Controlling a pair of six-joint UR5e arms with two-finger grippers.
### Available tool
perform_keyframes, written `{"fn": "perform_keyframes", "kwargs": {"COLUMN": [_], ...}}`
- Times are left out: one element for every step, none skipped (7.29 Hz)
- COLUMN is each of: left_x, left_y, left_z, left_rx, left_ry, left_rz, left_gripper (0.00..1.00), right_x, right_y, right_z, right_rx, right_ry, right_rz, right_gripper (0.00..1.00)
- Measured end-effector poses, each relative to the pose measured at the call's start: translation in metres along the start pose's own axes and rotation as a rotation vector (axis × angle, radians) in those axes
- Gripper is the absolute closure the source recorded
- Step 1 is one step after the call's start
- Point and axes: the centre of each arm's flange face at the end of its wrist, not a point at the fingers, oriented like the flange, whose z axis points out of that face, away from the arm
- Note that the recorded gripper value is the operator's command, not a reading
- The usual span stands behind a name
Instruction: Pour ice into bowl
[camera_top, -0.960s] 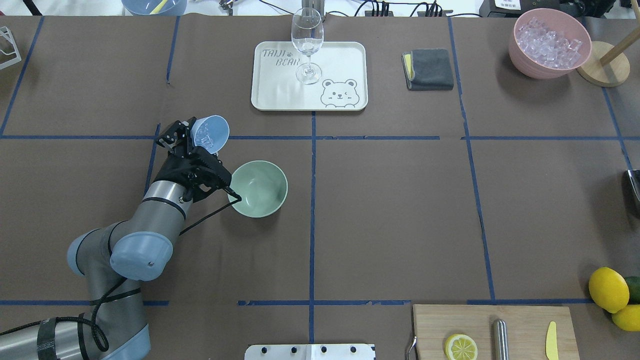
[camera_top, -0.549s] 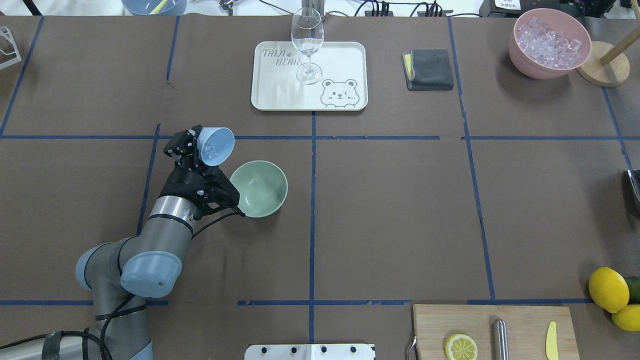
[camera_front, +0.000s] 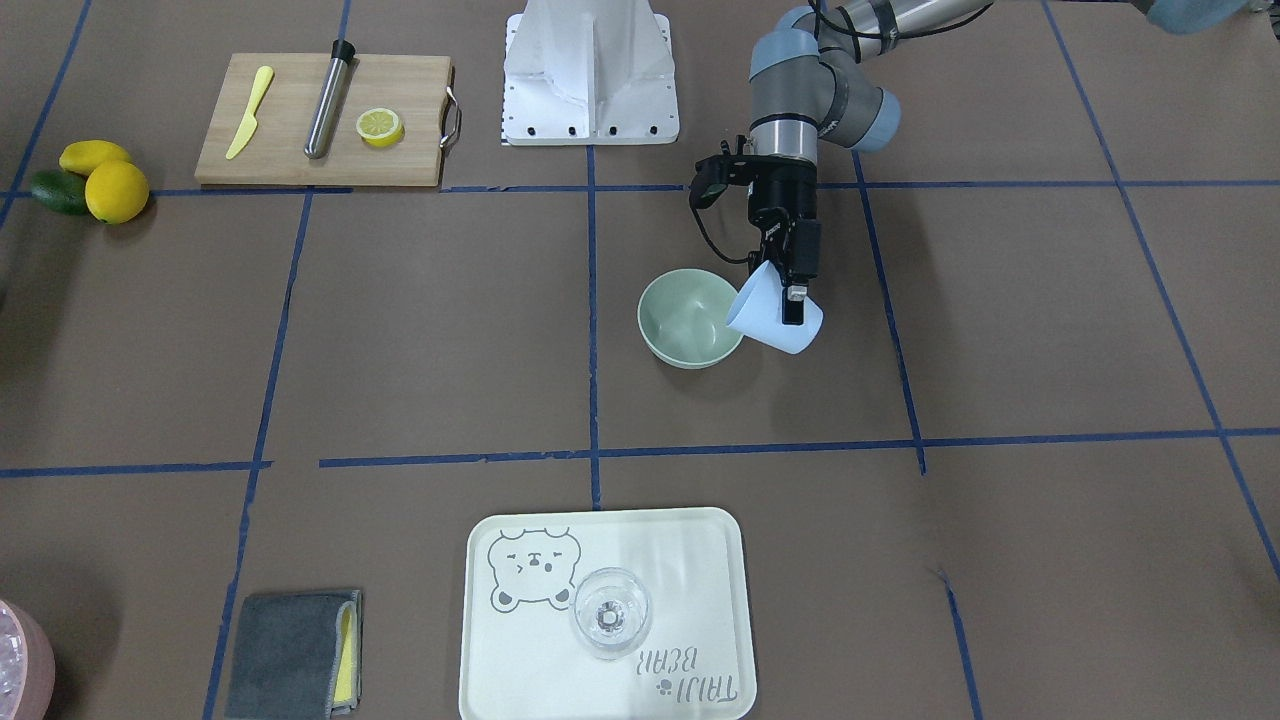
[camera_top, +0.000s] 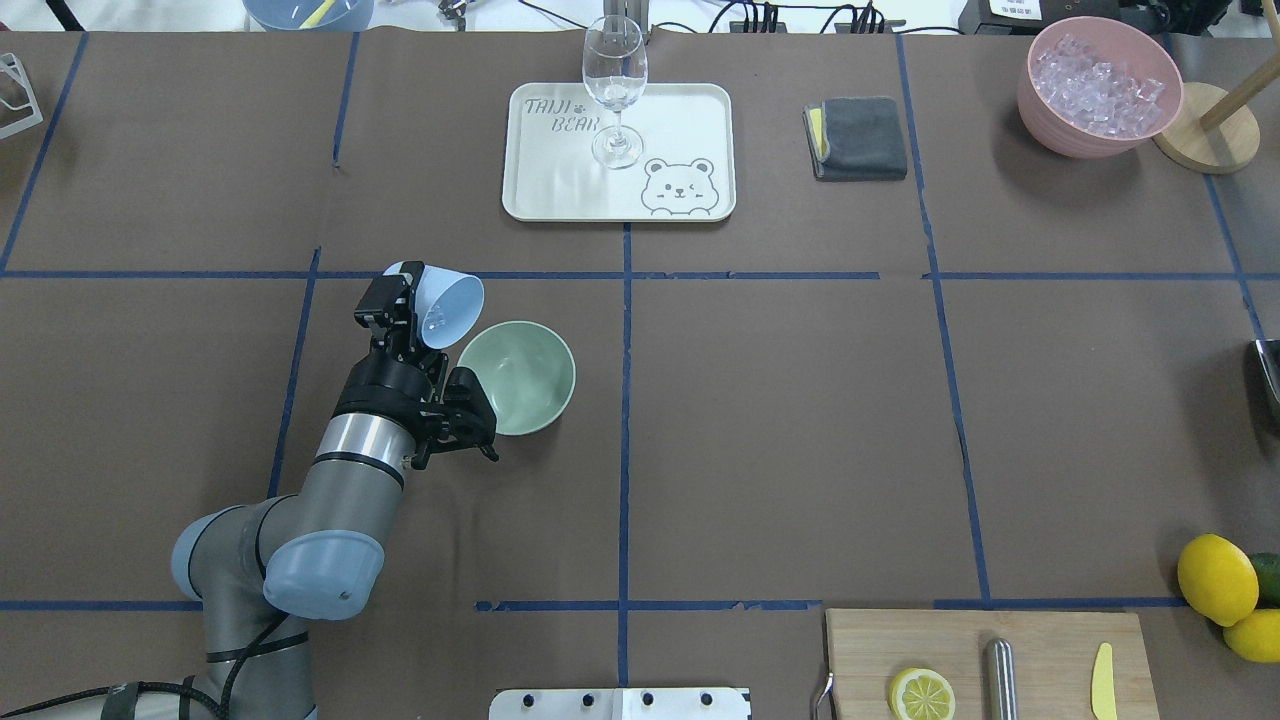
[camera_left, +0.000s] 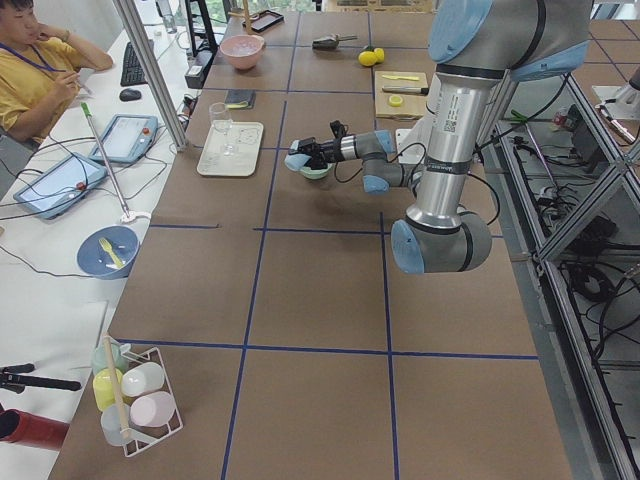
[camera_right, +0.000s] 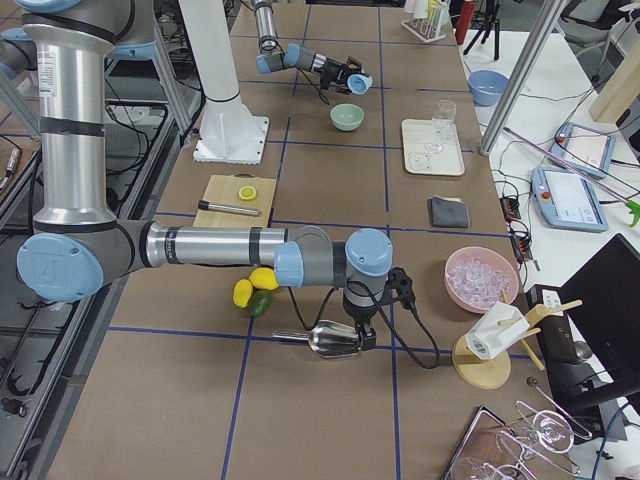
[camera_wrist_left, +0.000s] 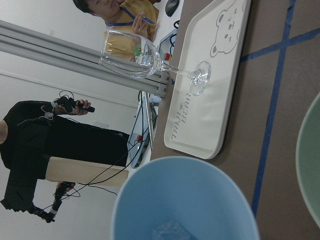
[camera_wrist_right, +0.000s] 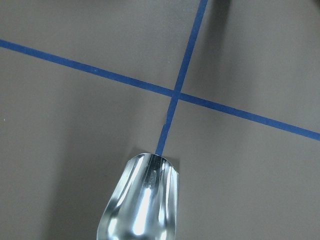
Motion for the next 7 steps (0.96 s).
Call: {"fn": "perform_keyframes", "kwargs": {"left_x": [-0.0006,-0.0004,0.0003,0.0009,0.0013,-0.0003,-0.003], "left_y": [-0.0015,-0.0026,-0.0035,-0.0039,-0.004,-0.005,-0.007], "left_z": [-0.0007,-0.0012,-0.0018,-0.0025,-0.0031,-0.0038,-0.0043], "left_rx": [-0.001,-0.001,0.0,0.001,0.0,-0.003,-0.008], "left_ry": [-0.006,-0.008,-0.008,-0.007,-0.009,-0.02,-0.035], "left_rz": [0.046,0.078,0.106,0.132,0.155,0.192,0.239], "left_gripper": [1.0,1.0,1.0,1.0,1.0,1.0,1.0], "right_x": [0.0003,0.0007,0.0008,0.0009,0.0011,0.0014,0.0018], "right_y": [0.0006,0.0011,0.0013,0.0014,0.0021,0.0031,0.0042], "right_z": [-0.0001,0.0,0.0,0.0,0.0003,0.0009,0.0015], "right_rx": [0.0,0.0,0.0,0.0,-0.001,-0.002,-0.003], "right_ry": [0.0,0.0,0.0,0.0,0.0,0.0,-0.001], "right_rz": [0.0,0.001,0.001,0.001,0.002,0.003,0.004], "right_gripper": [0.0,0.0,0.0,0.0,0.0,0.0,0.0]}}
